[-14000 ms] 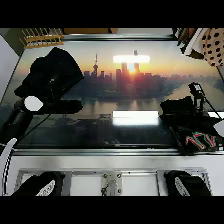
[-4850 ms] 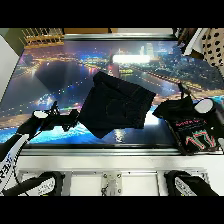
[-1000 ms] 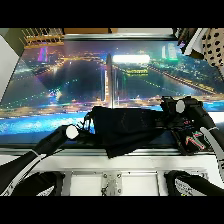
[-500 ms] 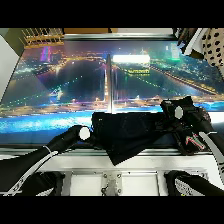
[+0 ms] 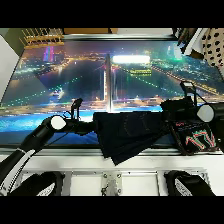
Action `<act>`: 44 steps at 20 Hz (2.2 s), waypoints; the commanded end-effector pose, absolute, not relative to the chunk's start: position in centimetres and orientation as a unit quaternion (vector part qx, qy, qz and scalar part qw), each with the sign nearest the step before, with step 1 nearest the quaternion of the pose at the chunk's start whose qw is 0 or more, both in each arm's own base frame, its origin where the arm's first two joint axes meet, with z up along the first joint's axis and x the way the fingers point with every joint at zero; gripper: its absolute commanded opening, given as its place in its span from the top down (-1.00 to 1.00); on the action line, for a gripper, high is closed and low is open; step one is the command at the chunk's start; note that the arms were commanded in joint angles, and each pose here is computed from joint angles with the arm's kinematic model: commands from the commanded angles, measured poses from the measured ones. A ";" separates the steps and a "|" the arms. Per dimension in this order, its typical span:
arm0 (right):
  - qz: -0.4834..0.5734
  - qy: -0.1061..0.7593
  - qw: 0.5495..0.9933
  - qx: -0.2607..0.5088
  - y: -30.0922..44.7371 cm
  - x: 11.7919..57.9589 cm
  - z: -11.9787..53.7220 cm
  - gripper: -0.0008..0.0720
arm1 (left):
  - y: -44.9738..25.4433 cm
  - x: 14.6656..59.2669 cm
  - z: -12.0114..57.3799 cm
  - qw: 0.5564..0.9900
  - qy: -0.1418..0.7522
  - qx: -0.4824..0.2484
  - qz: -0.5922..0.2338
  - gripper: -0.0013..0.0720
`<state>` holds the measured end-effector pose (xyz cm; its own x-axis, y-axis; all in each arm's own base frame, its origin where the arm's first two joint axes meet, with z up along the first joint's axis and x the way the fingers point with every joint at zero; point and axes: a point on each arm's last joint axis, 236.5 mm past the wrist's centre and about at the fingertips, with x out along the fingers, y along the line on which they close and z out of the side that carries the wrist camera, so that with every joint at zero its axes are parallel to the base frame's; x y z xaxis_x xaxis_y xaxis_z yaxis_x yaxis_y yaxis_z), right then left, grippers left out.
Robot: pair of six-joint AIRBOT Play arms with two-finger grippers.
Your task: Fold the clothes and pants, and hang the long-sleeved shirts on hangers.
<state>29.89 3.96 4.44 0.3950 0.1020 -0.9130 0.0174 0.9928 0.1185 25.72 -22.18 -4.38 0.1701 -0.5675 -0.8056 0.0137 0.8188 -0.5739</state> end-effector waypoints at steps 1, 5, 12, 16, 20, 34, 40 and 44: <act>0.026 0.507 0.859 0.074 4.2 30.0 7.2 -0.96 | -20.2 28.5 -8.2 0.730 0.621 -0.249 -0.140 -0.90; 0.039 0.509 0.855 0.092 5.2 29.9 7.3 -0.96 | -21.3 32.0 -10.7 0.715 0.642 -0.245 -0.129 -0.90; 0.052 0.509 0.852 0.110 6.2 29.8 7.4 -0.96 | -20.5 42.1 -7.8 0.764 0.578 -0.254 -0.130 0.93; 0.056 0.510 0.850 0.116 6.5 29.8 7.4 -0.96 | -17.0 48.1 -0.4 0.811 0.509 -0.241 -0.161 0.92; 0.056 0.512 0.849 0.116 6.5 29.8 7.3 -0.96 | -13.8 46.5 0.5 0.781 0.550 -0.243 -0.167 -0.73; 0.061 0.504 0.852 0.125 6.9 30.2 7.5 -0.96 | -13.4 26.6 -12.1 0.673 0.665 -0.314 -0.084 -0.73; 0.050 0.559 0.818 0.125 6.7 28.2 2.6 -0.96 | -14.2 30.5 -10.7 0.721 0.617 -0.302 -0.085 0.66; 0.058 0.614 0.766 0.181 9.0 26.6 -3.7 -0.96 | -14.5 31.0 -9.7 0.723 0.616 -0.297 -0.098 0.92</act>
